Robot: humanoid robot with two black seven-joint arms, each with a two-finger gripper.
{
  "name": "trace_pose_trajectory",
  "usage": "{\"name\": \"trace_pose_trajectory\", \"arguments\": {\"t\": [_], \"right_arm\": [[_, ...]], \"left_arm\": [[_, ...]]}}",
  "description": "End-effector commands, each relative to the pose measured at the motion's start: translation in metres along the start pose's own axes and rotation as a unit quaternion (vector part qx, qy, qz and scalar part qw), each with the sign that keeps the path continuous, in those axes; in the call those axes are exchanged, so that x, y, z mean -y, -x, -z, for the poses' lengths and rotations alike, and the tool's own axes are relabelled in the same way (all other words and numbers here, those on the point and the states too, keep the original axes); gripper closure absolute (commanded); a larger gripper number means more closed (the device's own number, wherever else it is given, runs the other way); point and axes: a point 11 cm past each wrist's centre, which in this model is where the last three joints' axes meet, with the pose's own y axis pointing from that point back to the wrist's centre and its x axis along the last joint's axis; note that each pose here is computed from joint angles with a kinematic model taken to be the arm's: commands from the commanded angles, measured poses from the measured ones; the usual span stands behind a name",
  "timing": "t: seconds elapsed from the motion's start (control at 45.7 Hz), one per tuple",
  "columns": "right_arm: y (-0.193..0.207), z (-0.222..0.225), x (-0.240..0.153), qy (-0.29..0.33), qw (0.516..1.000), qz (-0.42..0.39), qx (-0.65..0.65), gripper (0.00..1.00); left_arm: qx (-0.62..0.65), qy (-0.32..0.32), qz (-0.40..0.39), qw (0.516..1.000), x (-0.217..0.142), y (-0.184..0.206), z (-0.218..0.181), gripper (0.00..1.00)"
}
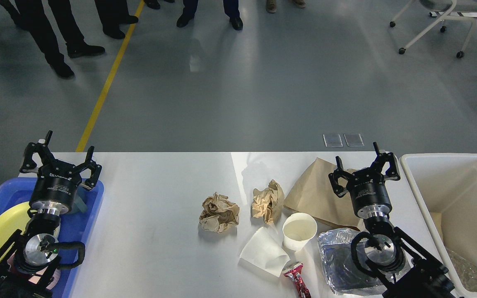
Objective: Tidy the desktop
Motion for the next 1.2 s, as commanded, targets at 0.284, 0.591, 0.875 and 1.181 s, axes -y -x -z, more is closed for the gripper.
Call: {"name": "trace_pose_trajectory", "arguments": {"t": [0.284, 0.591, 0.875, 1.181], "right_arm": [[-0.0001, 0.0000, 0.0000, 0.000, 1.000, 0.000, 0.001, 0.00], [-0.0001, 0.0000, 0.0000, 0.000, 1.000, 0.000, 0.001, 0.00], [-0.0001, 0.0000, 0.0000, 0.000, 1.000, 0.000, 0.001, 0.00], [-0.0001, 0.0000, 0.0000, 0.000, 1.000, 0.000, 0.001, 0.00]], "left_arm": [[-0.016, 0.007, 0.006, 1.000, 0.0023, 0.0015, 0.0124, 0.04], [-0.023, 0.028, 0.010, 0.999, 0.0014, 0.0023, 0.0092, 0.04], [-0.023, 0.028, 0.009, 0.999, 0.0014, 0.0023, 0.0092, 0.04], [-0.023, 0.028, 0.009, 0.999, 0.0014, 0.0023, 0.0092, 0.04]]}}
